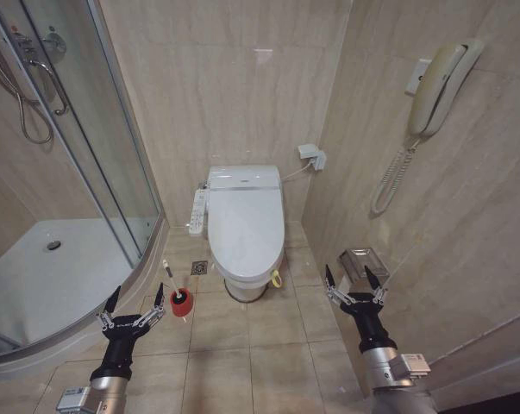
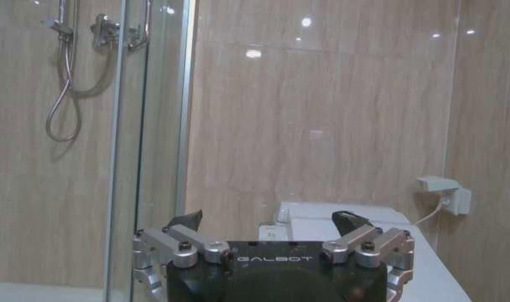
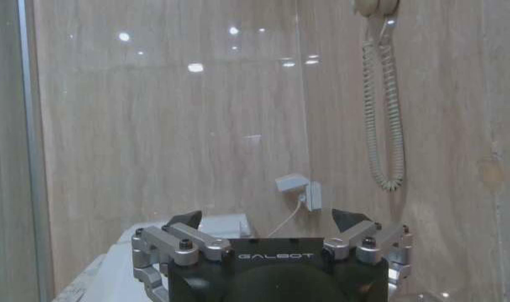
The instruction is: Open the toilet lid, clean the toilet bowl with a toilet brush, close the toilet lid, and flush.
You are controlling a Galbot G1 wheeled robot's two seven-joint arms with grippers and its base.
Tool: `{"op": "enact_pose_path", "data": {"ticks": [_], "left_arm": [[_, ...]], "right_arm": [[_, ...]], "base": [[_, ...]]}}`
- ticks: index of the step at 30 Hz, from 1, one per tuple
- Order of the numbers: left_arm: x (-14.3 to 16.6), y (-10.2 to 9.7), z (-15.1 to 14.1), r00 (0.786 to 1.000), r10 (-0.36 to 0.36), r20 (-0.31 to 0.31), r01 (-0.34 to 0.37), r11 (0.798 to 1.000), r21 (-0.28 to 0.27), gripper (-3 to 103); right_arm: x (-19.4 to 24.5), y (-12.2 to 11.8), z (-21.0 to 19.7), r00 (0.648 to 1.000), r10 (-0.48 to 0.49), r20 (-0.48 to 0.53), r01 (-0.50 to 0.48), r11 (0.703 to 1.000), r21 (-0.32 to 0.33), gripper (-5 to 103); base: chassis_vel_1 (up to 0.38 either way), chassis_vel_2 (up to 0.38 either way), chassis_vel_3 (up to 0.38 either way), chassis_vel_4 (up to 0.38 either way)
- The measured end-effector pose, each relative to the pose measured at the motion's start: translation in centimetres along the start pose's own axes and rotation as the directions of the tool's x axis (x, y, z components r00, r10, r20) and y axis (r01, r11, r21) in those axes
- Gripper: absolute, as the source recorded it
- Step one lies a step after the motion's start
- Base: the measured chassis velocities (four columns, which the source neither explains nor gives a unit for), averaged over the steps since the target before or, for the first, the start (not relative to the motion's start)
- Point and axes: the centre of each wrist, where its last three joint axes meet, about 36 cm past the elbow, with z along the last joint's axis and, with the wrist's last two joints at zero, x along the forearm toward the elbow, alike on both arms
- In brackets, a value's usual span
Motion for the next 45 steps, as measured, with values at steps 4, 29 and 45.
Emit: {"op": "enact_pose_path", "data": {"ticks": [4, 29, 45], "left_arm": [[0.0, 0.0, 0.0, 1.0, 0.0, 0.0, 0.0, 1.0, 0.0, 100], [0.0, 0.0, 0.0, 1.0, 0.0, 0.0, 0.0, 1.0, 0.0, 100], [0.0, 0.0, 0.0, 1.0, 0.0, 0.0, 0.0, 1.0, 0.0, 100]], "right_arm": [[-0.1, 0.0, 0.1, 1.0, 0.009, 0.006, -0.009, 1.0, -0.001, 100], [-0.8, -0.5, 0.1, 0.999, 0.013, 0.038, -0.013, 1.0, 0.014, 100], [-1.3, -0.7, 1.2, 1.0, 0.007, 0.011, -0.007, 0.998, 0.064, 100]], "base": [[-0.124, 0.094, 0.111, -0.105], [-0.084, 0.082, 0.076, -0.069], [-0.15, 0.146, 0.143, -0.137]]}}
